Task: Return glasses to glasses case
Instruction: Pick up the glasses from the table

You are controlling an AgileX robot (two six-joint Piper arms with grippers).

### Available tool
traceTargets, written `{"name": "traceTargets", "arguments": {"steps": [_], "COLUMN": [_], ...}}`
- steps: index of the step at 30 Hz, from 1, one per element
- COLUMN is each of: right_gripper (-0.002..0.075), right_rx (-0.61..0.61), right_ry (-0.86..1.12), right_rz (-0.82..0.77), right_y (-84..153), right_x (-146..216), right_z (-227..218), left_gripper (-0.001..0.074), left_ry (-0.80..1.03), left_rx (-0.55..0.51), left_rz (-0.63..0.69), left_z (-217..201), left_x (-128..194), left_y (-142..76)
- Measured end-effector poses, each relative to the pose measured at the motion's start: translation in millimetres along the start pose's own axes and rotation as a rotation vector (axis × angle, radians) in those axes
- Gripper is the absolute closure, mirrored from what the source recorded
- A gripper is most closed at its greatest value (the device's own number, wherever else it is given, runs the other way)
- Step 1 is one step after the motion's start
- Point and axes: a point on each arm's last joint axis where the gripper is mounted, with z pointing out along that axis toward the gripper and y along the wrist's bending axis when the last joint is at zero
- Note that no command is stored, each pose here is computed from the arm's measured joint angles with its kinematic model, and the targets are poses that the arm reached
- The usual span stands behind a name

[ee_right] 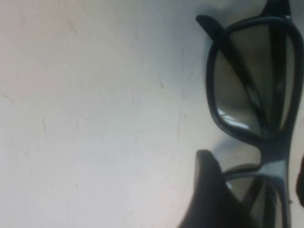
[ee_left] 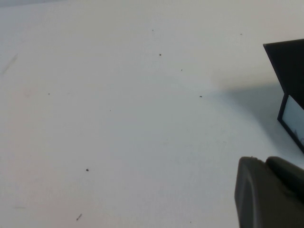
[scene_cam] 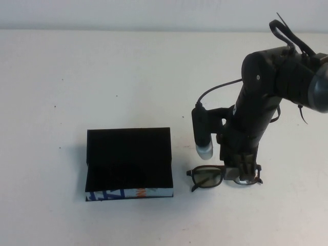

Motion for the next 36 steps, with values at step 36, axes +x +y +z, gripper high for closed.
{"name": "traceTargets", "arguments": {"steps": [36], "right_gripper": [0.0460], "right_rx": [-0.035], "right_ry": [0.047], "right_rz": [0.013], "right_y": [-13], "right_x": [5], "right_z": [33], "left_gripper": [0.0736], "left_ry": [0.000], "left_rx": [0.000], "left_rz": [0.000], "left_z": [0], "left_x": [0], "left_y": [0]}}
